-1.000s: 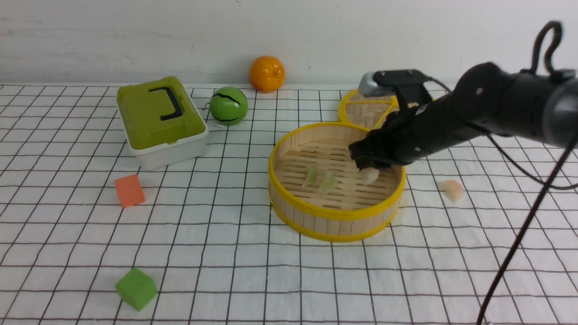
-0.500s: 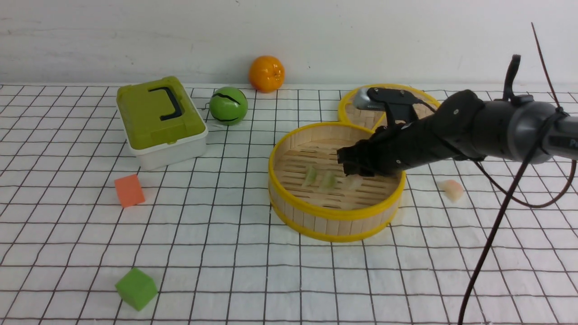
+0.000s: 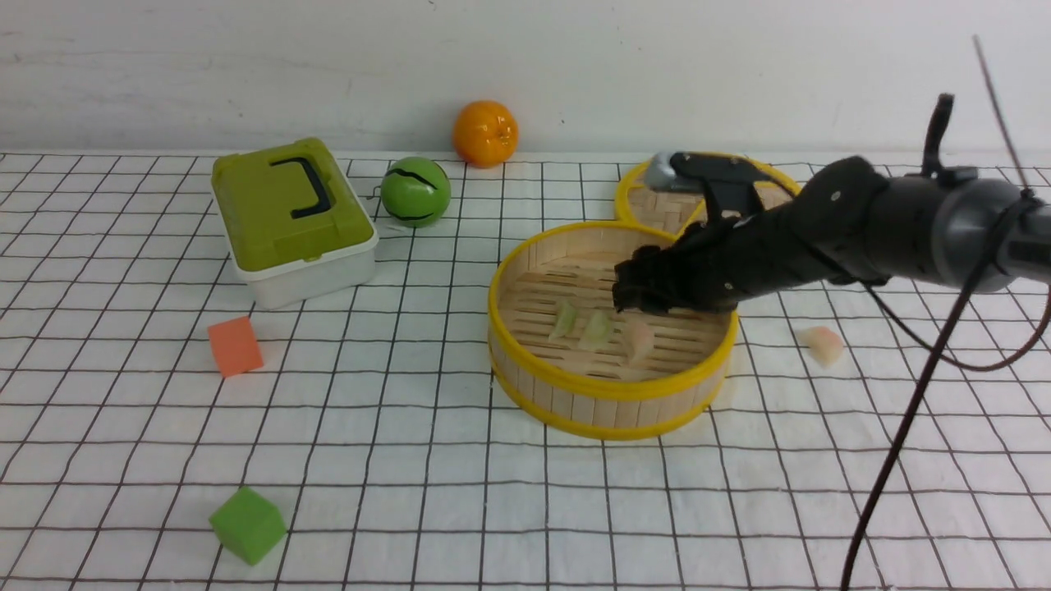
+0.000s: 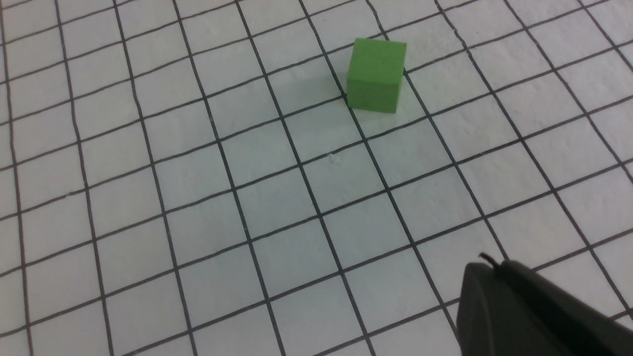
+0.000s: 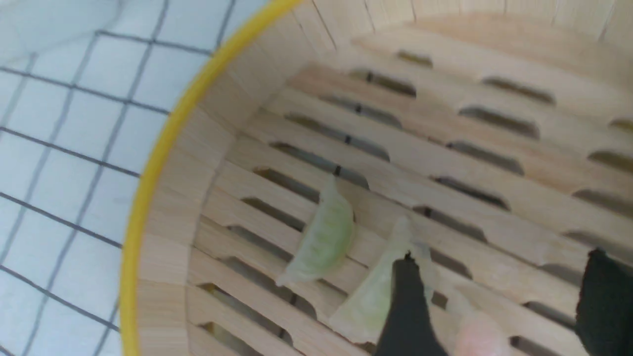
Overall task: Put the dumplings into the steamer on the table with the white tablecloth.
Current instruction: 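Place the dumpling in the bamboo steamer basket with the right gripper, then reach for and grasp a dumpling lying on the table beside the steamer, then place the dumpling in the bamboo steamer basket with the right gripper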
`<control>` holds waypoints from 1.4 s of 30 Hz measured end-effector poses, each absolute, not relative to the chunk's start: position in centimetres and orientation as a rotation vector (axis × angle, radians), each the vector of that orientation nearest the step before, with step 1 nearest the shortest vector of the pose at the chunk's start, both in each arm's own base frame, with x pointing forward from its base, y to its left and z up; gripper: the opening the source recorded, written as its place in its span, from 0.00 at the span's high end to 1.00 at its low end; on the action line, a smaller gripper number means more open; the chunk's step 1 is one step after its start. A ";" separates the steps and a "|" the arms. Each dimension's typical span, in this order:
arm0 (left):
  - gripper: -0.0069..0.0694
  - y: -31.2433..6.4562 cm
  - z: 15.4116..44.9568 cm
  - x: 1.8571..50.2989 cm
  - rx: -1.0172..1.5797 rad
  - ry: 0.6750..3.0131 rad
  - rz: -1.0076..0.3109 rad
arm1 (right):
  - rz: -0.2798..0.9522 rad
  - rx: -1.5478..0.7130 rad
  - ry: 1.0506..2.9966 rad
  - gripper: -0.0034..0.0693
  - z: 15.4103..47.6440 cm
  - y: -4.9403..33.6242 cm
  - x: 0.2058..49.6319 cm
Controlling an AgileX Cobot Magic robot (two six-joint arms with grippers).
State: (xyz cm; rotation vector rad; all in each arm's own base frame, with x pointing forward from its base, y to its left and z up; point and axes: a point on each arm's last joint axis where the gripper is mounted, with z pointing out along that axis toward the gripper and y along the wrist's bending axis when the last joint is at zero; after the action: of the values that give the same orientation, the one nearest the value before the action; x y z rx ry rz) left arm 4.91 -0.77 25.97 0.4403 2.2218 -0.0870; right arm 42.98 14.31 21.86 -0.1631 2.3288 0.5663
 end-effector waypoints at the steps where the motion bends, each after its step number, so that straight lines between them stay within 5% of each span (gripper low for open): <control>1: 0.92 -0.8 26.0 4.9 0.441 2.219 -0.087 | 0.553 -0.170 2.303 0.33 23.3 13.7 42.8; 7: 0.92 -0.9 25.6 5.2 0.450 2.190 -0.083 | 0.355 -0.194 2.278 0.32 27.4 6.0 42.4; 12: 0.91 -1.0 25.0 5.4 0.458 2.188 -0.074 | 0.205 -0.256 2.469 0.32 22.3 2.0 43.4; 20: 0.91 -1.1 25.1 5.4 0.459 2.172 -0.080 | 0.202 -0.256 2.559 0.37 17.2 2.1 44.5; 27: 0.90 -1.1 25.2 5.5 0.459 2.163 -0.085 | 0.191 -0.249 2.562 0.70 15.7 2.1 45.0; 36: 0.89 -1.1 25.2 5.5 0.459 2.162 -0.084 | 0.227 -0.236 2.486 0.70 20.7 2.5 43.9; 39: 0.89 -1.1 25.3 5.5 0.459 2.152 -0.089 | 0.378 -0.177 2.378 0.70 25.5 4.7 42.7; 42: 0.89 -1.1 25.3 5.5 0.459 2.151 -0.089 | 0.457 -0.172 2.346 0.70 26.6 6.8 42.1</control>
State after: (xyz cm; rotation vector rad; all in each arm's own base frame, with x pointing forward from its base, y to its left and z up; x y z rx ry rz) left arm 5.53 -1.15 25.28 0.4594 2.1511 -0.0890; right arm 42.12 6.85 26.65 -0.1715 2.3460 0.4569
